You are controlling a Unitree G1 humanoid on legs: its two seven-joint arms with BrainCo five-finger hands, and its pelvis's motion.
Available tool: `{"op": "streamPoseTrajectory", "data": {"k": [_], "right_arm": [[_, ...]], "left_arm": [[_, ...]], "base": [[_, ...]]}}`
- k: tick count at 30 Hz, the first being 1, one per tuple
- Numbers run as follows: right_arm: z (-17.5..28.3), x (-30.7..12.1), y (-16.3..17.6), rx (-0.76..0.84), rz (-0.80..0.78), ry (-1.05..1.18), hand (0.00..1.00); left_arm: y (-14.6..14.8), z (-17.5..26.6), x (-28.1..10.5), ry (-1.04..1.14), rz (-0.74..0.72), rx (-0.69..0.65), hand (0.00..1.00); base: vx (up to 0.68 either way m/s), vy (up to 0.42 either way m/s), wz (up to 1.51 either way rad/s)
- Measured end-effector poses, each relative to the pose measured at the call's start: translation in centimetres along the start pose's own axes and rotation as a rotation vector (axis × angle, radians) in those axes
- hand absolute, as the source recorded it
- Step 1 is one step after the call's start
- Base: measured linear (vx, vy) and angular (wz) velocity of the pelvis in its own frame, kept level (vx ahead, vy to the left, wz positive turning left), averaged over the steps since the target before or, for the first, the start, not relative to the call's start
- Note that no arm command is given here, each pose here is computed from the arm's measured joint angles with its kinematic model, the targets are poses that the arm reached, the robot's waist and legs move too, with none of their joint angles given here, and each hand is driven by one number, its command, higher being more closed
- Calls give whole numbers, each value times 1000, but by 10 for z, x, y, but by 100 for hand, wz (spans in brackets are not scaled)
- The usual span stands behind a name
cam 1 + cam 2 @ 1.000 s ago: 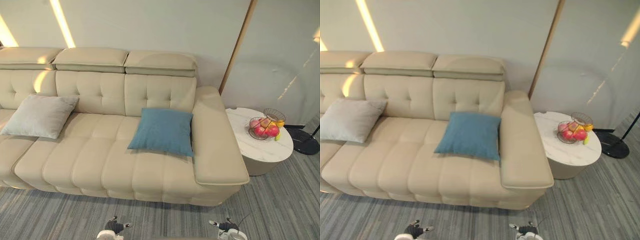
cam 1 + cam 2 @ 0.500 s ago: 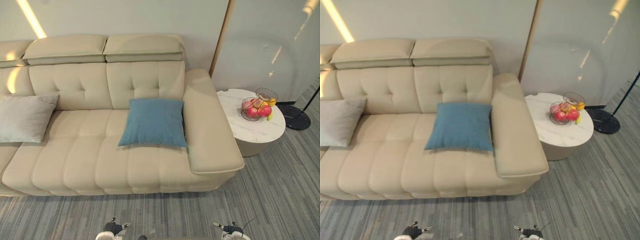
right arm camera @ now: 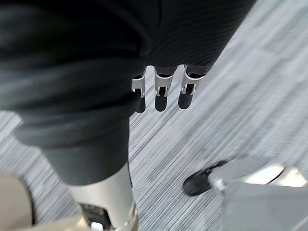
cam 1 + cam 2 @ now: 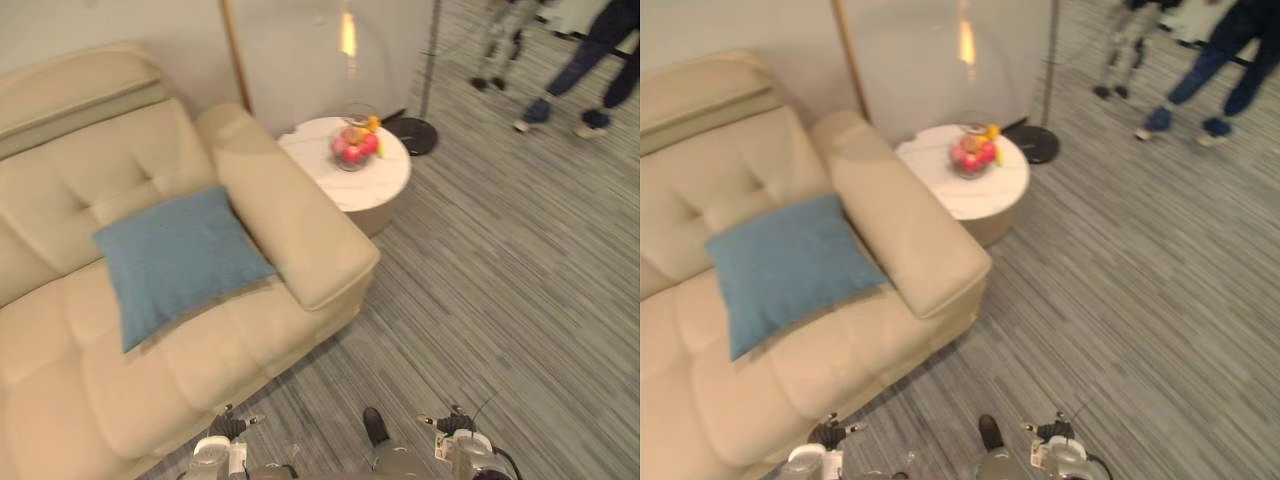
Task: Pick up cushions and gather them together orderly.
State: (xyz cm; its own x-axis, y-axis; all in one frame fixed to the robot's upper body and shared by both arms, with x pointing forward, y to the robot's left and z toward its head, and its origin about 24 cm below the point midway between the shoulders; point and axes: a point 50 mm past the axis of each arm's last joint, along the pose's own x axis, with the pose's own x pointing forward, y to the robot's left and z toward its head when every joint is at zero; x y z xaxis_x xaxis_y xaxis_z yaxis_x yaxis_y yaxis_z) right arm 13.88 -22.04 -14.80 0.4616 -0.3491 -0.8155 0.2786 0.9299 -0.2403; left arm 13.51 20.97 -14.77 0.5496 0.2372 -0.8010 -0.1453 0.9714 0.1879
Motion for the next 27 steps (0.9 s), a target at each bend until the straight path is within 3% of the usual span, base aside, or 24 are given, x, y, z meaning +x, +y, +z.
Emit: {"op": "streamPoseTrajectory", "data": {"k": [4,9,16,27], "right_arm": [[-3,-1,1,-22,12,-4,0],[25,3,-7,-19,-6,-89,0],[22,3,-7,8,-8,-78,0],[-3,1,-7,49,-19,23,0]], "left_arm": [[-5,-4,-3,4,1,-64,0],[-10,-34,-11,105,-7,-90,0],[-18,-15,-5,60,-29,-93,0],[-14,-15,-5,50,-47,-34,0]], "base": [[-96,-81,-61],[55,-79,-113],[251,-74,-78],[151,198,-140]]}}
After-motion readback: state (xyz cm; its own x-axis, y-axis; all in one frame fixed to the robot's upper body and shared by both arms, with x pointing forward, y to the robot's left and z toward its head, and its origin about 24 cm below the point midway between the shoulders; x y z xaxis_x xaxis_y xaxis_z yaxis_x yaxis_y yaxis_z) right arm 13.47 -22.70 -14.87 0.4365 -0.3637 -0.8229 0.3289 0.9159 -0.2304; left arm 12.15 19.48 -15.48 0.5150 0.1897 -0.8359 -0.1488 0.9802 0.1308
